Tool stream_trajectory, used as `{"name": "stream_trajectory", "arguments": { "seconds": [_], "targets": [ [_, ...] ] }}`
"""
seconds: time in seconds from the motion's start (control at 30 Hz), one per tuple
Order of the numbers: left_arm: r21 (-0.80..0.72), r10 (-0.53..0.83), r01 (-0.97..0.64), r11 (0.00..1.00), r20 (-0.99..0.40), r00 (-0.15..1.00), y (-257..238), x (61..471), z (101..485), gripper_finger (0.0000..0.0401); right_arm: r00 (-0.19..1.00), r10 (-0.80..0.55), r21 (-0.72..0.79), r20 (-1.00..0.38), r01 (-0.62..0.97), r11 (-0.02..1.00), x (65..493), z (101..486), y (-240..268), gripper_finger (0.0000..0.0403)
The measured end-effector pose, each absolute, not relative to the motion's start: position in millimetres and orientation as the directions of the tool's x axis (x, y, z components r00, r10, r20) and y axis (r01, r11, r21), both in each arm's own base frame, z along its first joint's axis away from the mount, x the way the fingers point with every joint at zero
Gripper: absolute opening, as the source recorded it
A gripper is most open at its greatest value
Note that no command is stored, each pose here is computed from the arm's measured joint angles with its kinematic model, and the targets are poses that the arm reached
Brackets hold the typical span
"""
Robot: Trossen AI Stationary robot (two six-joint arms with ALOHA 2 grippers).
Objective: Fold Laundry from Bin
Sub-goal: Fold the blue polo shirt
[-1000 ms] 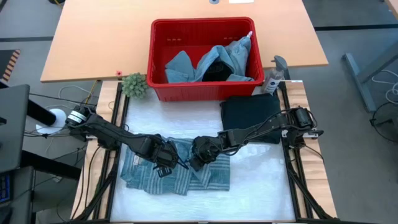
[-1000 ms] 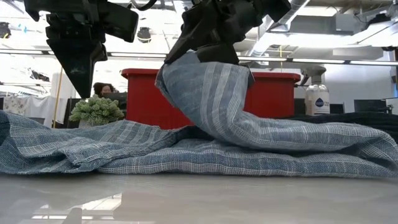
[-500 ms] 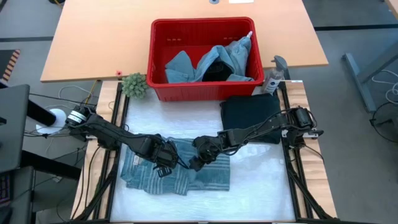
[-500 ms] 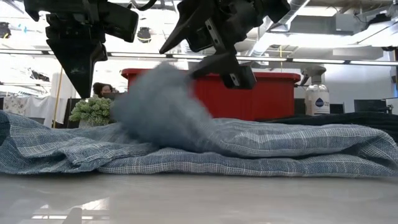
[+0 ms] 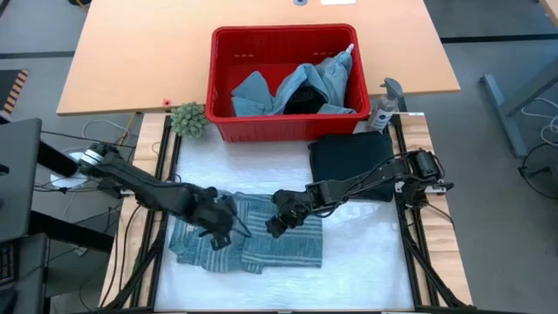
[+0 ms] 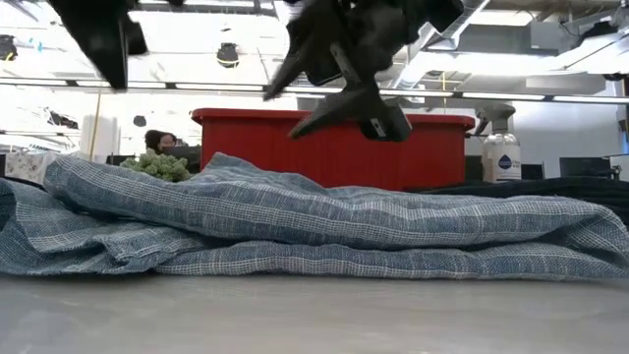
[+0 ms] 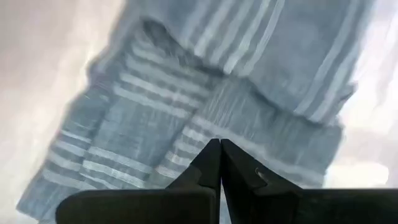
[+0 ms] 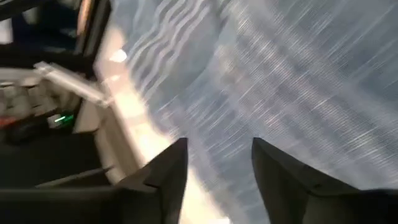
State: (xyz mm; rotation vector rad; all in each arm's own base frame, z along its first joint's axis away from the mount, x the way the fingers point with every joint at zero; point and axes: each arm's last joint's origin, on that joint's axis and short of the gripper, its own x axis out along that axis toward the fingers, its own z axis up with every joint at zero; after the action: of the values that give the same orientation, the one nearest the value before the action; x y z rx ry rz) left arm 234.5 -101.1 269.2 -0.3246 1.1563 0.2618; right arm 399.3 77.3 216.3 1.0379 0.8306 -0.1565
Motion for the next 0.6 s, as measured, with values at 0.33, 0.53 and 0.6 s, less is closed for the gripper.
{"name": "stream_trajectory", "arguments": {
  "seconds": [0.33,0.53,0.6],
  "targets": [
    [-0.240,0.142,-0.392,0.888,-0.668,0.731,-117.2,196.0,320.5,0.0000,0.738,0.091,0.604,-0.669,0.468,0.645,407.3,213.7,43.7,0.0016],
    [-0.196,0.169,-0.404,0.893,-0.687,0.706,-122.9,204.1,310.4,0.0000,0.740,0.074,0.585,-0.668,0.461,0.667,408.2,213.7,34.1,0.0024],
    [-0.185,0.176,-0.408,0.894,-0.691,0.701,-124.2,206.1,308.0,0.0000,0.742,0.066,0.576,-0.667,0.457,0.678,408.4,213.9,33.6,0.0015]
  ]
}}
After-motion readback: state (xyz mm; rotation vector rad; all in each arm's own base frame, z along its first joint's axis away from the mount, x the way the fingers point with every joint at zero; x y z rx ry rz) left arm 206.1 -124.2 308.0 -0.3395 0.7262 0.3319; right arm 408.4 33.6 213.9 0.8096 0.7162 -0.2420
